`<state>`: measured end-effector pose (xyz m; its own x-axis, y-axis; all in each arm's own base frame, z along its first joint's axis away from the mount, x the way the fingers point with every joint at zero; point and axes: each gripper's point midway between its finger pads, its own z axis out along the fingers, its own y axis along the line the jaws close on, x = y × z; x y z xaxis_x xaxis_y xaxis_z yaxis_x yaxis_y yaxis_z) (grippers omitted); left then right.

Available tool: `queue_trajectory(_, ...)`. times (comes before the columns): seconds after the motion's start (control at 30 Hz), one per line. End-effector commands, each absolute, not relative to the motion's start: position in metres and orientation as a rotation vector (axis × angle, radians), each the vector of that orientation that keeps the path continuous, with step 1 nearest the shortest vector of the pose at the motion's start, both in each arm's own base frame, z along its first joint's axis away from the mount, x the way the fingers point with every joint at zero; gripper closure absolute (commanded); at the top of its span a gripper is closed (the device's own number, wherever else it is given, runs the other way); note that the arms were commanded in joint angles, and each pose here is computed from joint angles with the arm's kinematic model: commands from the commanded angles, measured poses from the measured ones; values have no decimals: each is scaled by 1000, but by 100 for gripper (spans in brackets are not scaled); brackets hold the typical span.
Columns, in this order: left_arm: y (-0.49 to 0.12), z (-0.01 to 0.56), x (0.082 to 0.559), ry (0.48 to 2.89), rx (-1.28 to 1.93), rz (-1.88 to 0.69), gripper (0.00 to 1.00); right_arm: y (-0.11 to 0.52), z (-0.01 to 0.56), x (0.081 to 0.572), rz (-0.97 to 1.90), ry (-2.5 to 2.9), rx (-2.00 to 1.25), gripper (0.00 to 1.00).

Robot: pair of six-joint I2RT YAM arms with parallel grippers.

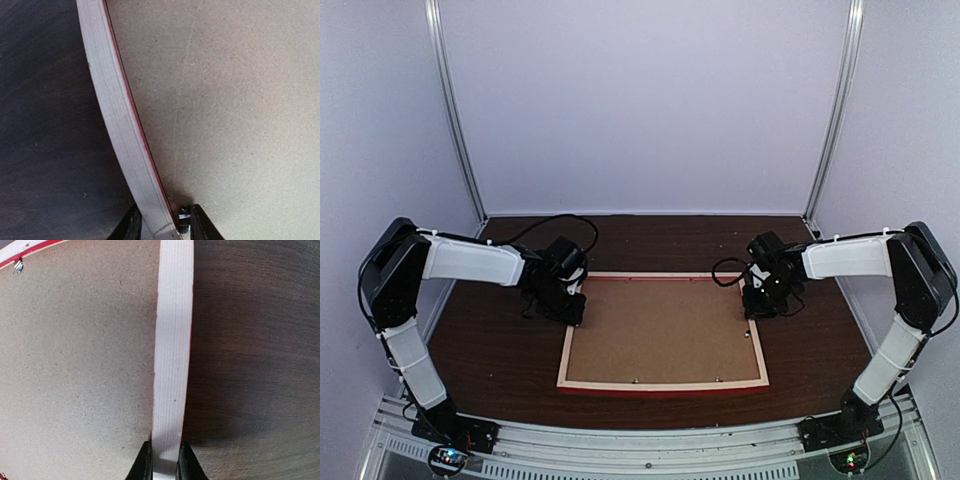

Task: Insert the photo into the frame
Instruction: Press the fastener onto the backboard.

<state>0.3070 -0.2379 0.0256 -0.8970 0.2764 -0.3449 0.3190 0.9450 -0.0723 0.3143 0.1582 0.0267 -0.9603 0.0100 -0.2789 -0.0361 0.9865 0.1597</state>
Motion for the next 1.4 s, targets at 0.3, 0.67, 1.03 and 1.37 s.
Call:
queue_trajectory(0.3,-217,15,281,2883,483,-138,52,154,-11,280,223,2990,-88,86)
queue_trajectory(0.67,-205,4,285,2916,411,-84,65,154,-10,279,225,2989,-86,86)
queue_trajectory(1.03,-225,22,288,2897,333,-292,59,153,-12,277,223,2990,-83,86)
queue_trajectory(1.37,-224,44,297,2875,265,-366,48,153,-14,276,228,2993,-86,86)
